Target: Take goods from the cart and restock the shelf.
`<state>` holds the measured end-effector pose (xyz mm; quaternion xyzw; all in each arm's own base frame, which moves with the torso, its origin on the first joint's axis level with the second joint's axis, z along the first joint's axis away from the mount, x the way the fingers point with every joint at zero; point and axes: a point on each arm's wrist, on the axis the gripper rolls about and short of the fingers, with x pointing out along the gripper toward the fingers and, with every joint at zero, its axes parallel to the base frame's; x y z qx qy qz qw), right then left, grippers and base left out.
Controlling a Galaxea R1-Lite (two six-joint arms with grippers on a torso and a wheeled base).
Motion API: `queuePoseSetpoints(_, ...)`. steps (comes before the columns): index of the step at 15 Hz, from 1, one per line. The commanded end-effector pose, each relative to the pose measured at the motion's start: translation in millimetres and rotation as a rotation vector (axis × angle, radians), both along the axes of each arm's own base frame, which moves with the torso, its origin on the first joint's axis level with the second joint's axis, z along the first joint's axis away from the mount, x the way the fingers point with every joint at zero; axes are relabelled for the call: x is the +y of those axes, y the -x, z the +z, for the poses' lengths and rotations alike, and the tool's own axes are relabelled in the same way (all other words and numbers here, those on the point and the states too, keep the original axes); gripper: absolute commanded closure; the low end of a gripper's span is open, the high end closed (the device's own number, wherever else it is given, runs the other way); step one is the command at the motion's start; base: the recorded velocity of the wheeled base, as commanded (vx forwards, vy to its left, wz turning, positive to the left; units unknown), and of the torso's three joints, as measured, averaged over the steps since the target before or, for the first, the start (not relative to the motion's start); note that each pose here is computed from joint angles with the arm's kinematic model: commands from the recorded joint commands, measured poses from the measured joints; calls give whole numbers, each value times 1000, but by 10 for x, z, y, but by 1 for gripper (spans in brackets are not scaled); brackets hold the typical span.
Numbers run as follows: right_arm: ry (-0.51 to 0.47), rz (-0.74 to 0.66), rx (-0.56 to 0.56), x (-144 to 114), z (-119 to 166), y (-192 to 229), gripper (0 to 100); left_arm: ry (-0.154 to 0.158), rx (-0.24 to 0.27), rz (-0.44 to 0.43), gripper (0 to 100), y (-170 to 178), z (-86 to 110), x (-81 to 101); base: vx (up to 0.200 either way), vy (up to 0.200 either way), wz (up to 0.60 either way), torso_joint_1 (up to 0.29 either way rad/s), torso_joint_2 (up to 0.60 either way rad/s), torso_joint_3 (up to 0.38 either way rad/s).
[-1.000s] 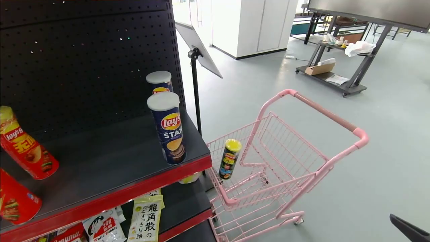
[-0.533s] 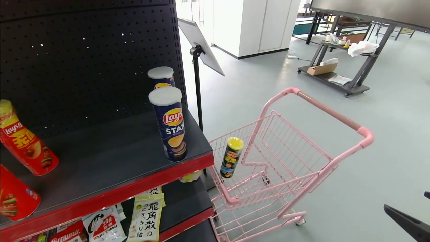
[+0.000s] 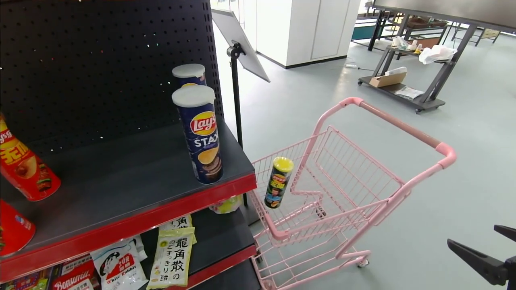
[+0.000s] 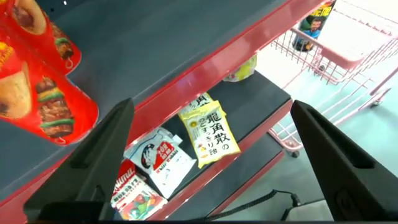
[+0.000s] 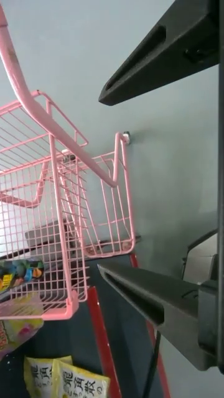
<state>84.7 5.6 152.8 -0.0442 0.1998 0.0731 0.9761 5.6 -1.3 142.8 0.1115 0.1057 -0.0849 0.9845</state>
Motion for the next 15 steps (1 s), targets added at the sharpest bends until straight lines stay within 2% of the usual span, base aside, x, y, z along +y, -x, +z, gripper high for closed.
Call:
queuePoseSetpoints(1,1,2,25,2,-23,-32,0,-4,-6,-1,0,10,-9,1,0,0,0,-144,354,203)
queuePoseSetpoints(11,4,12,58,24,-54,-347,0,-15,2,-2,0,30,-88,4,0,0,0,-169,419,254)
queuePoseSetpoints(13,33,32,83,43,-54,-474,0,-30,11,-2,0,28,-126,4,0,0,0,-190,532,327)
queuePoseSetpoints(15,32,88,110,139,-53,-705,0,-62,1,-8,0,68,-218,9,0,0,0,-78,215,127)
